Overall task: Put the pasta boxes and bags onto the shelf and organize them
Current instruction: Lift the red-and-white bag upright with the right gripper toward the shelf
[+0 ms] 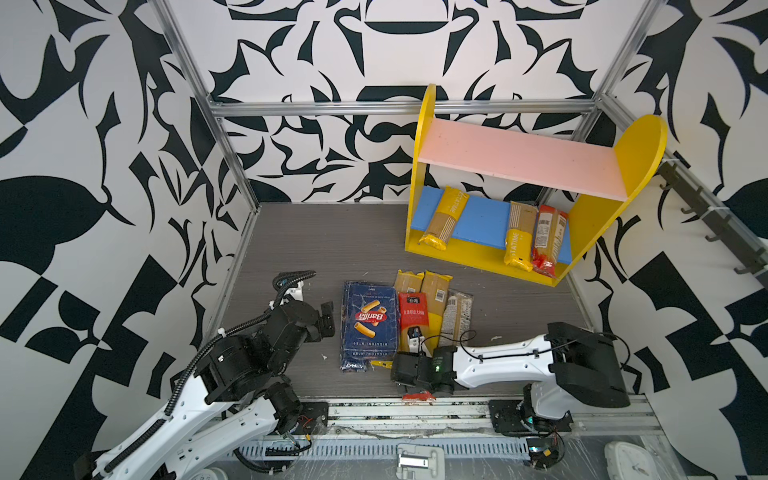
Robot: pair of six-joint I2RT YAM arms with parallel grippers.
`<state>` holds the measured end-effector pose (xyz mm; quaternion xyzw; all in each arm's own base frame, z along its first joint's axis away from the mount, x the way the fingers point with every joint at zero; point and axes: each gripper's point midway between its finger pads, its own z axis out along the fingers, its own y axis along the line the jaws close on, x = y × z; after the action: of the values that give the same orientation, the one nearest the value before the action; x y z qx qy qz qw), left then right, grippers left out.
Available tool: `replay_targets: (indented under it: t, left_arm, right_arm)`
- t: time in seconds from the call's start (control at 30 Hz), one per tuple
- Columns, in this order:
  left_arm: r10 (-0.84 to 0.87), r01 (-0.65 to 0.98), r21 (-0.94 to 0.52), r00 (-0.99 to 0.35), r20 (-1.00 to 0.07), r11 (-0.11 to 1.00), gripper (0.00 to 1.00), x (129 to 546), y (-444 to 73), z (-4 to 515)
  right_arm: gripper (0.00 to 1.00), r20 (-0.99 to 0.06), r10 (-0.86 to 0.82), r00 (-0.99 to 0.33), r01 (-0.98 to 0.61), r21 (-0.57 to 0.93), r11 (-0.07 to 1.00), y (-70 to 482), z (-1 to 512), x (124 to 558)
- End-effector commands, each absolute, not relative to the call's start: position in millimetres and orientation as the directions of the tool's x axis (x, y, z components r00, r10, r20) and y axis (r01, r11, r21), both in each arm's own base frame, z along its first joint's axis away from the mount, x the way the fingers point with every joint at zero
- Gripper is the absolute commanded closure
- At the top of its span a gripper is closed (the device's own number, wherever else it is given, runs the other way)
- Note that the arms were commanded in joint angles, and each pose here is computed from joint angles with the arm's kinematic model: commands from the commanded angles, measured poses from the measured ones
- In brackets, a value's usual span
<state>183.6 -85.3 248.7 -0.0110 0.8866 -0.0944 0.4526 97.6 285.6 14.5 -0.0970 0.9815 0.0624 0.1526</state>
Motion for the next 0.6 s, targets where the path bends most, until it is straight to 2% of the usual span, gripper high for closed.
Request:
replay_targets:
  t: [0.0,0.07,0.17,0.33,0.47,0.57]
  left_arm:
    - [-0.101,0.047,-0.164,-0.611,-0.785,0.985,0.01,178,-78,242]
    - [-0.104,0.044,-0.165,-0.610,-0.785,0.985,0.01,178,-77,243]
    - [-0.107,0.043,-0.168,-0.610,-0.785,0.985,0.01,177,-76,244]
    - [-0.112,0.036,-0.167,-0.603,-0.790,0.985,0.01,178,-75,247]
    - [-0.112,0.033,-0.163,-0.595,-0.796,0.986,0.01,180,-75,251]
    - [-0.107,0.029,-0.154,-0.590,-0.800,0.988,0.01,182,-75,255]
  right_arm:
    - [0.11,-0.264,-0.139,-0.954,-0.169,0.091,0.981,286,1,87]
    - [0.18,-0.272,-0.135,-0.953,-0.163,0.085,0.983,283,3,87]
    - [0.50,-0.302,-0.119,-0.946,-0.150,0.083,0.985,278,12,91]
    - [0.84,-0.336,-0.095,-0.937,-0.148,0.134,0.980,272,33,94]
    - [0.99,-0.390,-0.090,-0.916,-0.162,0.155,0.974,267,61,101]
    - [1.00,-0.423,-0.087,-0.902,-0.174,0.172,0.970,263,80,107]
